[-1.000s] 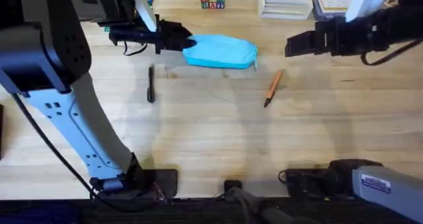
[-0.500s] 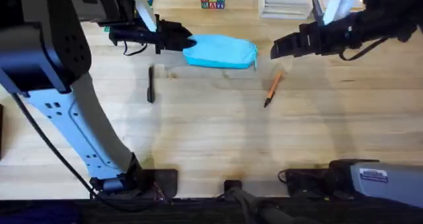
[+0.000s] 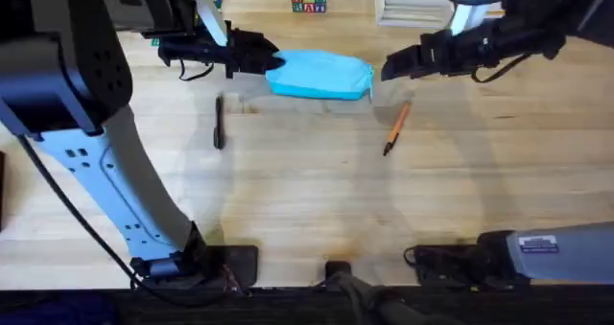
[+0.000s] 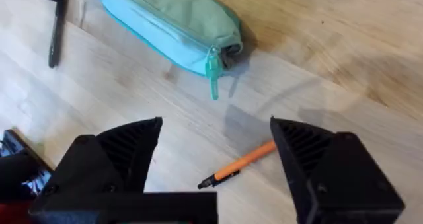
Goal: Unzip the bag, pick up the pens from the table one at a time and place them inside, then zip the bag closed.
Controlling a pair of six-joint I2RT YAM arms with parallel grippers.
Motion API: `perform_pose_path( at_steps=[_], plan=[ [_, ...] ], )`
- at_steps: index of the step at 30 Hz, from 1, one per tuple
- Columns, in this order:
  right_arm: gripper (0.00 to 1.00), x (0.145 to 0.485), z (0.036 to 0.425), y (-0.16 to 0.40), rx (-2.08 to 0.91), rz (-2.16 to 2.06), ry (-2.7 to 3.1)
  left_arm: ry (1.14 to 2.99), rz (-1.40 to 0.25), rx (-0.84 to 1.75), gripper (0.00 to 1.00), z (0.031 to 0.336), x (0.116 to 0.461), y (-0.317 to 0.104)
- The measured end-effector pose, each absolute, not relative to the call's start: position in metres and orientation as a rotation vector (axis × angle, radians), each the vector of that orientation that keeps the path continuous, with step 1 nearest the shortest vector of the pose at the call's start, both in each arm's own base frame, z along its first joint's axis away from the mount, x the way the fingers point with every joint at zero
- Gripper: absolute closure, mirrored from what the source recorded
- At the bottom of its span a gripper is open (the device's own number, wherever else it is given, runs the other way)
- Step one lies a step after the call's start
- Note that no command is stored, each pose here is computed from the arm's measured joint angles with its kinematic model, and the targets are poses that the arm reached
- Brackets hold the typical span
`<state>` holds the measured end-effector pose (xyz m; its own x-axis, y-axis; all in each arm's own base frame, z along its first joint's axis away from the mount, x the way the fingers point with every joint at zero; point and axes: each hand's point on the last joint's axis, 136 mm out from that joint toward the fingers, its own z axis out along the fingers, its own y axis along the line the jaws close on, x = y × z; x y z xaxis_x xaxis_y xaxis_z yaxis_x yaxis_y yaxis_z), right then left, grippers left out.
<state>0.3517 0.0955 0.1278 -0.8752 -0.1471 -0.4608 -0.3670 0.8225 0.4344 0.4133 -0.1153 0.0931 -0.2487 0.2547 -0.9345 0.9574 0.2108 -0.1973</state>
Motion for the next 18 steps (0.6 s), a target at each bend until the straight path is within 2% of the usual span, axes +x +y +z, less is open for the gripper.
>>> perform_pose_path(
  at_steps=[9, 18],
  plan=[
    [0.005, 0.370, 0.108, 0.099, -0.399, 0.734, 2.581, 1.670, -1.085, 1.153, 0.958, 0.093, 0.413, -0.115],
    [0.005, 0.380, 0.093, 0.127, -0.501, 0.748, 2.548, 1.670, -1.085, 1.153, 0.958, 0.093, 0.413, -0.115]
  ],
)
